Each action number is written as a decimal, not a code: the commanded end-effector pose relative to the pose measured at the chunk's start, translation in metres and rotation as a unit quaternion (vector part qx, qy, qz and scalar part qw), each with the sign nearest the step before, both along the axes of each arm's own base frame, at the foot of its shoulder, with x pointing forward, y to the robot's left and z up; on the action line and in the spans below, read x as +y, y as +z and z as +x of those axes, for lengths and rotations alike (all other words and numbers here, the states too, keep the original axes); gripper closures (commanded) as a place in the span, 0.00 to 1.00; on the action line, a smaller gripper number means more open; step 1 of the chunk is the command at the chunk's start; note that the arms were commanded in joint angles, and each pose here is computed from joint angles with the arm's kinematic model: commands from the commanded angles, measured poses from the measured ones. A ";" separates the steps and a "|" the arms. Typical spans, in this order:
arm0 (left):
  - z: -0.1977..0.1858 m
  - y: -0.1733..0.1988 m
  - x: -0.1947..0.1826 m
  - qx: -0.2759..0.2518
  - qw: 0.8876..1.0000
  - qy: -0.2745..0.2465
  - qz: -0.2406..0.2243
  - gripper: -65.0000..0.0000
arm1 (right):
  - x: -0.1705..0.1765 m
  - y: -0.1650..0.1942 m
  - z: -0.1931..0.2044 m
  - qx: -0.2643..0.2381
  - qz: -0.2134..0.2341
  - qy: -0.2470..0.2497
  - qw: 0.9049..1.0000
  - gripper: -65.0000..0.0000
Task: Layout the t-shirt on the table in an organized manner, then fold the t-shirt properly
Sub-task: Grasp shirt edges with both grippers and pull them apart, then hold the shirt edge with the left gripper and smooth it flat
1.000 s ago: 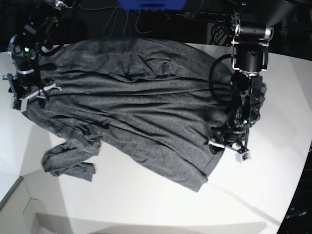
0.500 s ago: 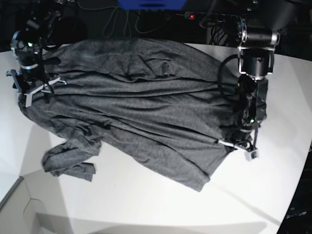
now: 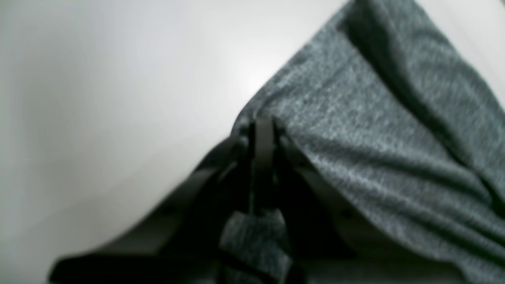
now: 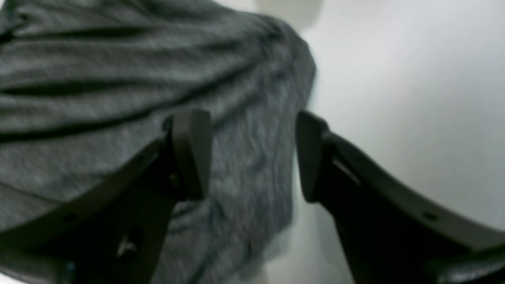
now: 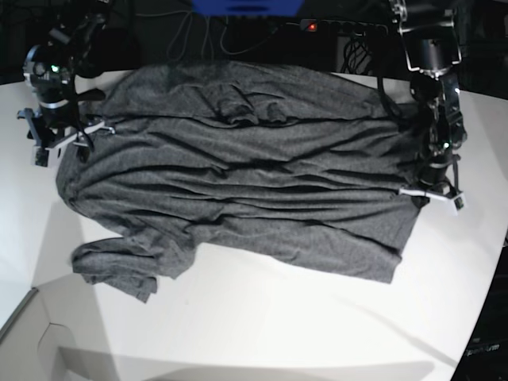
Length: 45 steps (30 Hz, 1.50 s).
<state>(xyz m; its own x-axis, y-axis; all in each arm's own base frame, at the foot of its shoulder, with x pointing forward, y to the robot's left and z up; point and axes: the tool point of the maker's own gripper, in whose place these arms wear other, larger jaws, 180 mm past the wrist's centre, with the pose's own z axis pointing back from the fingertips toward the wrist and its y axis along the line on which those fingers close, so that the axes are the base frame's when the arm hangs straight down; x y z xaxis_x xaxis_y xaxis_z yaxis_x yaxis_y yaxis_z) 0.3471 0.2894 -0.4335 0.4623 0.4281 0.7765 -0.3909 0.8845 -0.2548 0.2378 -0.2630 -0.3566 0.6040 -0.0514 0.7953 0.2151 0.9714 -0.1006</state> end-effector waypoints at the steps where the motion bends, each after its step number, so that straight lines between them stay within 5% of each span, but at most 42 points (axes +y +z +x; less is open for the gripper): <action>1: -0.014 -0.007 0.005 0.033 0.999 0.006 0.003 1.00 | 0.002 0.012 0.007 -0.025 -0.003 0.006 1.000 0.48; 18: -0.032 0.047 0.040 -0.033 0.998 0.045 0.038 1.00 | 0.053 -0.014 -0.008 0.016 0.022 0.077 0.997 0.48; 29: -0.017 0.081 0.036 -0.076 0.995 0.037 0.051 0.53 | 0.061 -0.014 -0.006 0.015 0.025 0.088 0.996 0.48; 36: 0.024 0.092 0.038 -0.098 0.993 0.047 0.034 0.51 | 0.061 -0.014 -0.003 0.013 0.027 0.088 0.996 0.48; 45: 0.057 0.053 0.038 -0.055 0.996 0.068 -0.023 0.51 | 0.061 -0.011 0.003 0.006 0.026 0.088 0.996 0.48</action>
<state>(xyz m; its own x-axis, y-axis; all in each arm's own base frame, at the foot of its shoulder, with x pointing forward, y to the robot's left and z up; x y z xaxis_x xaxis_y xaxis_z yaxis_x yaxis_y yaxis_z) 0.3925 0.3195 -0.4012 0.3589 0.5388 0.7621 -0.4910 0.8034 -0.3368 0.2363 -0.1998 -0.3768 0.6472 0.0127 0.7622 0.0365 0.9982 -0.0476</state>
